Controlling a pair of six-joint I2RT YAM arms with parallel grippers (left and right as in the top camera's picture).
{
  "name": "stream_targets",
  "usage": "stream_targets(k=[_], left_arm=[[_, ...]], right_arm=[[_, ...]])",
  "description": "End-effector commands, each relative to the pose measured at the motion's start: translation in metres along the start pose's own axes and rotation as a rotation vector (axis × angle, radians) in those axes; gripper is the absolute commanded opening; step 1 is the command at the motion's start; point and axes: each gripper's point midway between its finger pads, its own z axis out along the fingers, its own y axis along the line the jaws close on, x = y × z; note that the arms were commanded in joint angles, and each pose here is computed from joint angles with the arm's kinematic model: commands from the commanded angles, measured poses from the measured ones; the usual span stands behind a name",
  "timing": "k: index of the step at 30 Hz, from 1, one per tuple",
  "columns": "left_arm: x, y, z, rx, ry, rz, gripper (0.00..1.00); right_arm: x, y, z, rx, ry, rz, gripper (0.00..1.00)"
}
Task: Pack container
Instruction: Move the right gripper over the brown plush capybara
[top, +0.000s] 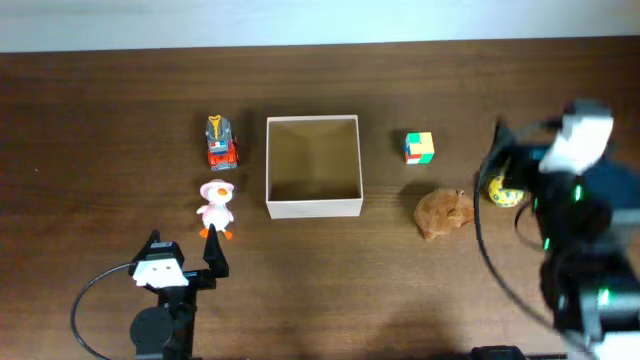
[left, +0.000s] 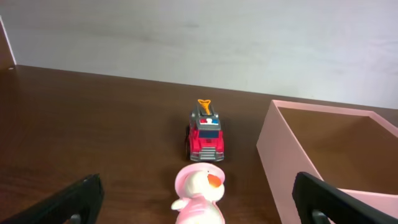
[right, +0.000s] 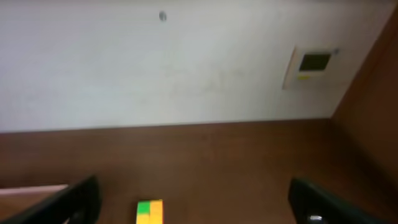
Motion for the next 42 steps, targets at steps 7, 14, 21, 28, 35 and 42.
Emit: stream_targets(k=[7,14,21,28,35,42], left_arm=[[0.002,0.000,0.000,0.004,0.002,0.016,0.99],[0.002,0.000,0.000,0.005,0.002,0.016,0.99],[0.002,0.000,0.000,0.005,0.002,0.016,0.99],[0.002,0.000,0.000,0.004,0.002,0.016,0.99],[0.002,0.000,0.000,0.004,0.002,0.016,0.99],[0.002,0.000,0.000,0.004,0.003,0.016,0.99]], right_arm=[[0.002,0.022,0.032,-0.110,0.104,0.115,0.99],[0.044,0.024,0.050,-0.086,0.271,0.213,0.99],[0.123,0.026,0.066,0.027,0.581,0.454,0.64],[0.194,0.027,0.078,0.193,0.834,0.640,0.63],[0.244,0.028,0.084,0.319,0.991,0.719,0.70],[0.266,0.041,0.079,0.400,1.079,0.835,0.77]])
